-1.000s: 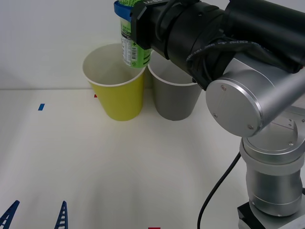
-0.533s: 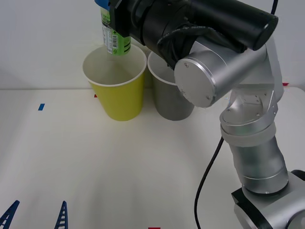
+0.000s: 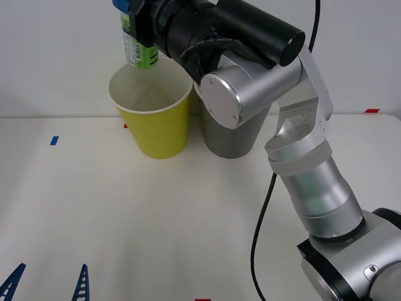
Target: Put cans in the gray bin and PET bottles in the light green bin.
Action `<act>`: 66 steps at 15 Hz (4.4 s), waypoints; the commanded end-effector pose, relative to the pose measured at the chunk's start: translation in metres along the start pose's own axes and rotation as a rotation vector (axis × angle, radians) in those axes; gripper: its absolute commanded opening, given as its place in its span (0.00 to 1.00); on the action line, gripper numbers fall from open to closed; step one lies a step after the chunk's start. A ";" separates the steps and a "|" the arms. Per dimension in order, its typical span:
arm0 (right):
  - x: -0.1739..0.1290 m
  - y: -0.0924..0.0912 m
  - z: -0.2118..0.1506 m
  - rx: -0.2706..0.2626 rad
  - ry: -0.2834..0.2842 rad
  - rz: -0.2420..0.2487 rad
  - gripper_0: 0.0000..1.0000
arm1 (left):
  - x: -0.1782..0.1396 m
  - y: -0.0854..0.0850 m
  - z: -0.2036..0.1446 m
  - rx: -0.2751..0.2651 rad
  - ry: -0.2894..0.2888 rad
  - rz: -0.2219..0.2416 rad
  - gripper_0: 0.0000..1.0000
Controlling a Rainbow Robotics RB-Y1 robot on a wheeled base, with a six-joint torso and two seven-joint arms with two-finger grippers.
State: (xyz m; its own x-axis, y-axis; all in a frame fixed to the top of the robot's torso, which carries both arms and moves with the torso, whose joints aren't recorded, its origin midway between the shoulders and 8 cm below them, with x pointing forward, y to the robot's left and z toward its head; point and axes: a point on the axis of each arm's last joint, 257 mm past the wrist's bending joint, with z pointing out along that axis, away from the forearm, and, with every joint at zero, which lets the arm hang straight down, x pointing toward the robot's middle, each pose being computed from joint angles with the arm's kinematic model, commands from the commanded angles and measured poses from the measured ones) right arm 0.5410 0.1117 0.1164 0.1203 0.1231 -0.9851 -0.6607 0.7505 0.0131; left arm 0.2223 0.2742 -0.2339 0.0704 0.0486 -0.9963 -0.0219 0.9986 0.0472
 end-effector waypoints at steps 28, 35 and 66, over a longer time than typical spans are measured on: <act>0.002 0.002 0.022 0.030 -0.020 -0.043 1.00 | 0.000 0.000 0.000 0.000 0.000 0.000 1.00; 0.002 0.002 0.022 0.031 -0.018 -0.046 1.00 | 0.000 0.000 0.000 0.000 0.000 0.000 1.00; 0.055 -0.195 -0.335 0.655 0.160 -0.225 1.00 | 0.000 0.000 0.000 0.000 0.000 0.000 1.00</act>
State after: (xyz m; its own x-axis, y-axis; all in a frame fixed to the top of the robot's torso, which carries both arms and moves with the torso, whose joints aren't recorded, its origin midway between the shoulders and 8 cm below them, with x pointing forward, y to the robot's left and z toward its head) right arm 0.4312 -0.2332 0.0038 0.0505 -0.1177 -0.9918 -0.0769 0.9896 -0.1214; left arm 0.2223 0.2742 -0.2339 0.0704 0.0486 -0.9963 -0.0219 0.9986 0.0472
